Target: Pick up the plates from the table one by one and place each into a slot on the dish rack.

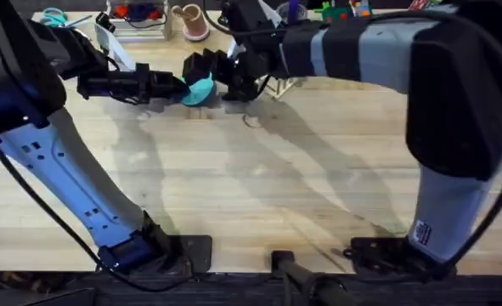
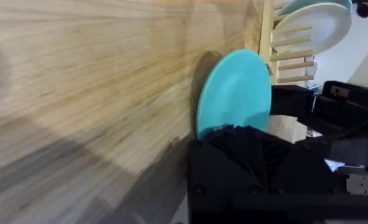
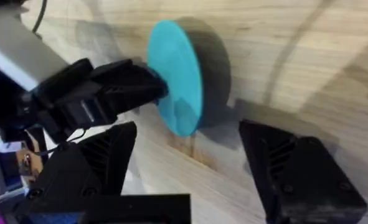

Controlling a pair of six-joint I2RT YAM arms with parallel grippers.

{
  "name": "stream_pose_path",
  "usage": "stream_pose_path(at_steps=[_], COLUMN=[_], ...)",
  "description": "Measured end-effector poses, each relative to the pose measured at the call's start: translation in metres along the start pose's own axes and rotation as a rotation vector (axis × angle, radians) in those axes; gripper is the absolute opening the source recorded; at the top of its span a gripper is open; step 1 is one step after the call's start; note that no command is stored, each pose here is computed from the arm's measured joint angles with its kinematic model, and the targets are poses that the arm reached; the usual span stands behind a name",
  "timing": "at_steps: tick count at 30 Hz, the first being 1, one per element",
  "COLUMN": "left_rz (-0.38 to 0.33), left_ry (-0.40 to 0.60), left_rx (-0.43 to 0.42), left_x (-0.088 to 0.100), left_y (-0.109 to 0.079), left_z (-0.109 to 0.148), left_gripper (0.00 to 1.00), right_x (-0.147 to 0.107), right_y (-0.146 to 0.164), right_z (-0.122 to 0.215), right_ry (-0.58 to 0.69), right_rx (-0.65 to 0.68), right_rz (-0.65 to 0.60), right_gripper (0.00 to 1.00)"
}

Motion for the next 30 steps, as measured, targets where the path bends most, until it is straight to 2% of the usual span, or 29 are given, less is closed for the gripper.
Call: stream_pose_path(at_steps=[17,30], left_rz=[-0.001,0.0], left_ry=[0.002,0.003], left_rx=[0.004,0.005], left_x=[0.0,0.0], left_y=[0.0,0.0], left_z=[0.0,0.0], left_gripper=[0.038,0.038], right_x=[0.01,0.014], right_y=[0.004,0.01], right_z=[-0.005,-0.023], right_ry=[-0.105,-0.166], right_rx=[-0.033,0.022], right_rz=[-0.019,-0.038], right_gripper=[0.995,0.99])
Point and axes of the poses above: each hand's point on the last joint's axis, 136 mm out from that joint toward the fingers, its own z axis back along the fingers, its own y axis along the line the jaws close on, x = y × z, the point moved 7 cm from there along z, back along the fingers, and after that the axes turned 15 degrees about z, right-handed, at the moved point
